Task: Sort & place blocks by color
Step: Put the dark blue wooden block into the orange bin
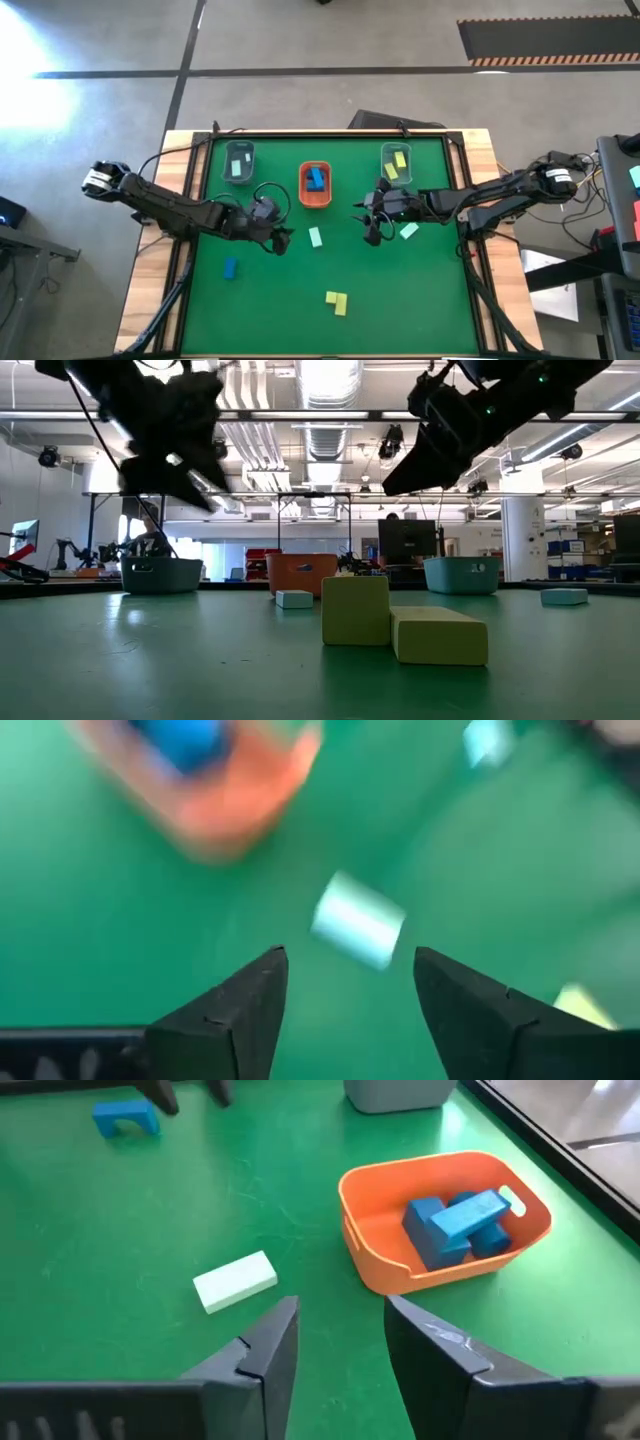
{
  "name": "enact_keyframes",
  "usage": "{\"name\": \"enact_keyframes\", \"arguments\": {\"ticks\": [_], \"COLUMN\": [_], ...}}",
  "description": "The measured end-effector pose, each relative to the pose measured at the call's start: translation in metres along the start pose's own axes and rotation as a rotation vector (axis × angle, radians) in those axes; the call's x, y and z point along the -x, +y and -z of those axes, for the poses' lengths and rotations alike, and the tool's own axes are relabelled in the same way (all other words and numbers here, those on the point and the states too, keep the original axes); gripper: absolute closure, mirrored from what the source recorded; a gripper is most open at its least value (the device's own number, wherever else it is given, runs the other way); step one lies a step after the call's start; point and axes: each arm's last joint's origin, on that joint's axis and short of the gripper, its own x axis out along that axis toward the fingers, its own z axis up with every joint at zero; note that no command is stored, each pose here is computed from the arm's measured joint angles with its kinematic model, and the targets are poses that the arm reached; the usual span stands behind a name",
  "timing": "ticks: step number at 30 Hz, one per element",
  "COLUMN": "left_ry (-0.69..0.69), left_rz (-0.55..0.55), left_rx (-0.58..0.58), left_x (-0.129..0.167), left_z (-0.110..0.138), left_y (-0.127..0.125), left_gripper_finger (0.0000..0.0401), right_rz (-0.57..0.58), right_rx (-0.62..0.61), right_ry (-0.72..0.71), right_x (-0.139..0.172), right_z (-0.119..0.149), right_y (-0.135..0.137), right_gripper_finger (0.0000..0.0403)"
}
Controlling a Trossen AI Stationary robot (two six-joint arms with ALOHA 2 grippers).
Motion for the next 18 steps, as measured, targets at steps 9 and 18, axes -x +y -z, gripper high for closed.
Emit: {"name": "enact_keyframes", "arguments": {"ticks": [9, 18], "left_ry": [0.658, 0.706], "left_rz": [-0.441, -0.520], "left_rx": [0.215, 0.230], "left_x": [0.013, 0.039], "left_z": [0.049, 0.075], "left_y": [-0.008, -0.030], "left_gripper_finger": [0.0259, 0.0263], "right_rz": [-0.005, -0.007], "right_rx": [-0.003, 0.034], "right_ry": [-0.032, -0.054], "right_x": [-0.002, -0.001], "right_z": [-0.003, -0.005], "right_y": [0.001, 0.001], "right_gripper_finger": [0.0295, 0.0308]}}
